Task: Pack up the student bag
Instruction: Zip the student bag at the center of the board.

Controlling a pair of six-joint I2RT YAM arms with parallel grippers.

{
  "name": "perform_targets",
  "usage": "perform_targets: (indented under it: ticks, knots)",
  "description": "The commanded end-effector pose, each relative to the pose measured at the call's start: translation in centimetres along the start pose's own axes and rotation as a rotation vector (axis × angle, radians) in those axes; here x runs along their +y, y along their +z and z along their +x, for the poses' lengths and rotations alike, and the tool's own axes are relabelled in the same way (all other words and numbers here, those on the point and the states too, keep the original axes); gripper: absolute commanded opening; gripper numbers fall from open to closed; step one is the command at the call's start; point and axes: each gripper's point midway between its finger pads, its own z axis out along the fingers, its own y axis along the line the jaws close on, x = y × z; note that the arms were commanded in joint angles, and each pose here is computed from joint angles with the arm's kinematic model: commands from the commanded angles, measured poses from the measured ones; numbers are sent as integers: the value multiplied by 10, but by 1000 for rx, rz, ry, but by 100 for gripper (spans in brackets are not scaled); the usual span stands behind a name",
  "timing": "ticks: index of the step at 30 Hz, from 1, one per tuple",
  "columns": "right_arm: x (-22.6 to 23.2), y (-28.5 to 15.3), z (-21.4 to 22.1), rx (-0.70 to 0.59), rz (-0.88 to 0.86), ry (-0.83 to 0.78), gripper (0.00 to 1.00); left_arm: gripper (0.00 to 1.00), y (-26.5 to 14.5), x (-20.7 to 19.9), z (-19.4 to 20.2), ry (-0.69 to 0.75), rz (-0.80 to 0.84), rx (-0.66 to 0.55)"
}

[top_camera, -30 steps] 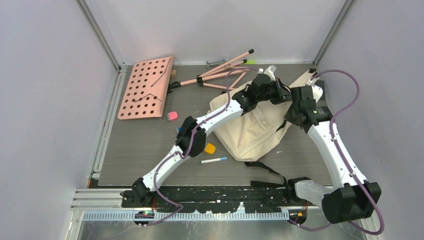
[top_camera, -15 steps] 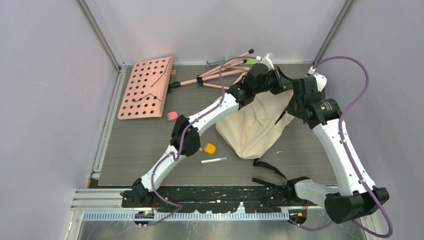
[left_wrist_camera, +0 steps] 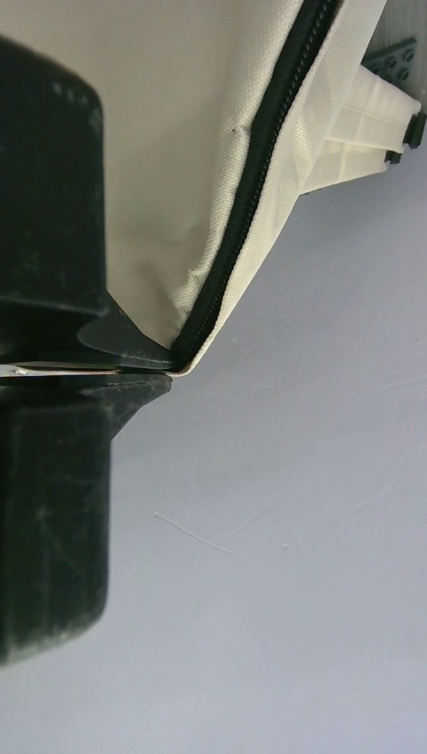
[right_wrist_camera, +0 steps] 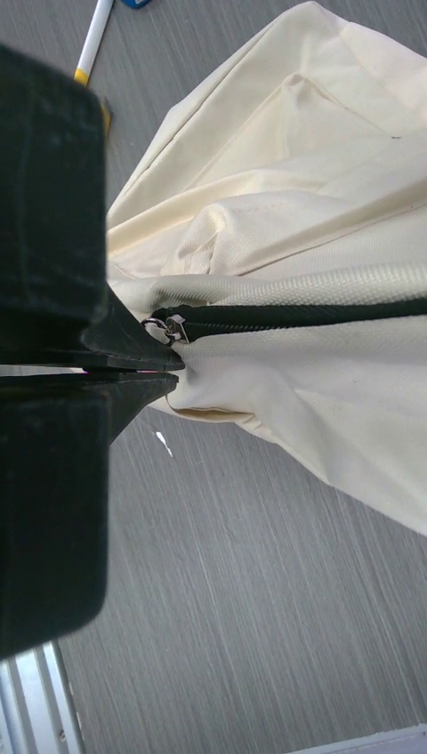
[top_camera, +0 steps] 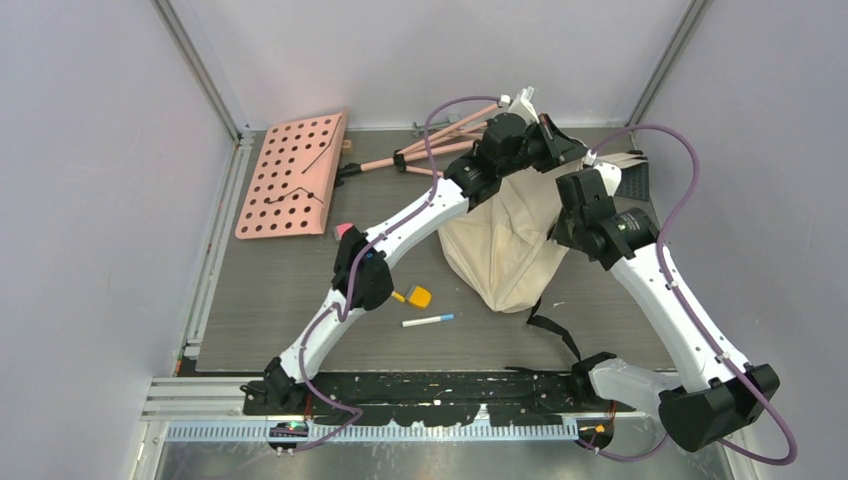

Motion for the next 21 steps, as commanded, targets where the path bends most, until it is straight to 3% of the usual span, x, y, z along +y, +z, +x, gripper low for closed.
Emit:
perform_targets:
  ticks: [1, 5, 8, 13, 21]
  knots:
    - [2, -9, 59, 192, -65, -137, 1, 0, -86, -181, -144, 87, 418, -426]
    - [12, -7, 63, 197, -105, -144, 1, 0, -87, -181, -142, 94, 417, -420]
    - [18, -15, 43, 133, -117, -98, 1, 0, -84, -175, -136, 122, 400, -397]
    - [25, -38, -1, 12, -143, -54, 1, 0, -70, -129, -116, 148, 288, -333]
    - [39, -48, 1, 67, -223, -104, 1, 0, -55, -109, -108, 168, 253, -282]
